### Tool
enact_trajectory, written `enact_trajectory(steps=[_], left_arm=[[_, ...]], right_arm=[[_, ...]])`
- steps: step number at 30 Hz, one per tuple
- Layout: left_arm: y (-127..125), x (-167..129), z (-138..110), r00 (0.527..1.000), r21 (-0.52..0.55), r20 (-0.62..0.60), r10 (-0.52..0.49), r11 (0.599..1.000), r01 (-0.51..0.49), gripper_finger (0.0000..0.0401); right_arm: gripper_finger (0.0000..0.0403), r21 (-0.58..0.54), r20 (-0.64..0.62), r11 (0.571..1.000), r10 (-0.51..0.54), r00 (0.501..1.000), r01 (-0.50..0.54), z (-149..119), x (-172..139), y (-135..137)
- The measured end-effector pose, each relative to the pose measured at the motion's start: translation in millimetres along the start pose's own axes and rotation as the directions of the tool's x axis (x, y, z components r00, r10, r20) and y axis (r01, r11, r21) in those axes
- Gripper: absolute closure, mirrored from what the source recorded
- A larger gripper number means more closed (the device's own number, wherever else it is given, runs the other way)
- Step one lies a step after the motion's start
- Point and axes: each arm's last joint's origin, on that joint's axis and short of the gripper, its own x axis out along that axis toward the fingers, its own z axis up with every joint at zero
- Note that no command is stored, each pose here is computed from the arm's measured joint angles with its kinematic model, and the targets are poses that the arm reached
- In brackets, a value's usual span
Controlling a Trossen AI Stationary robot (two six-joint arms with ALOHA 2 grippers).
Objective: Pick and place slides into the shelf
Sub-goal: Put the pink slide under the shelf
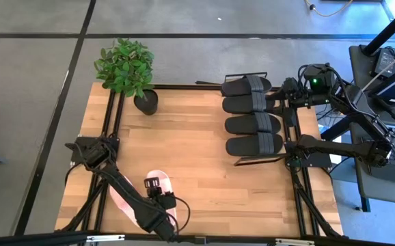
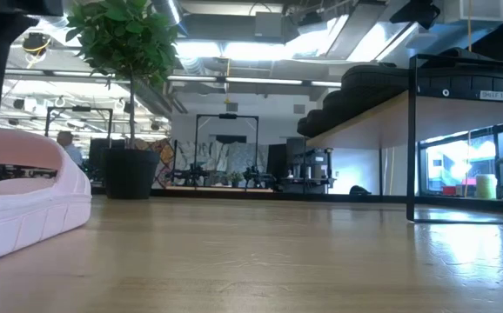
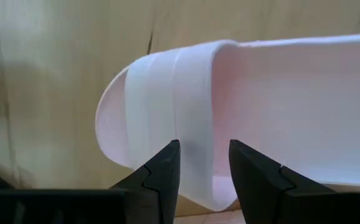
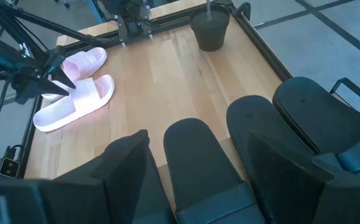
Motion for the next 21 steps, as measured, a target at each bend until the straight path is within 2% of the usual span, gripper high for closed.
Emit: enact_trajectory(steps=[8,21], left_arm=[[4,13,-1,0.999,0.007,-0.024,0.038,0.999,-0.038,0.0273],[10,19,13,1.000,-0.043,-0.010,0.025,0.999,-0.025,0.0273]], right_arm=[[0.0128,0.000,0.000,1.000,0.000,1.000,0.000,0,0,0],[0.0128,0.005,-0.001,1.000,0.000,1.000,0.000,0,0,0]])
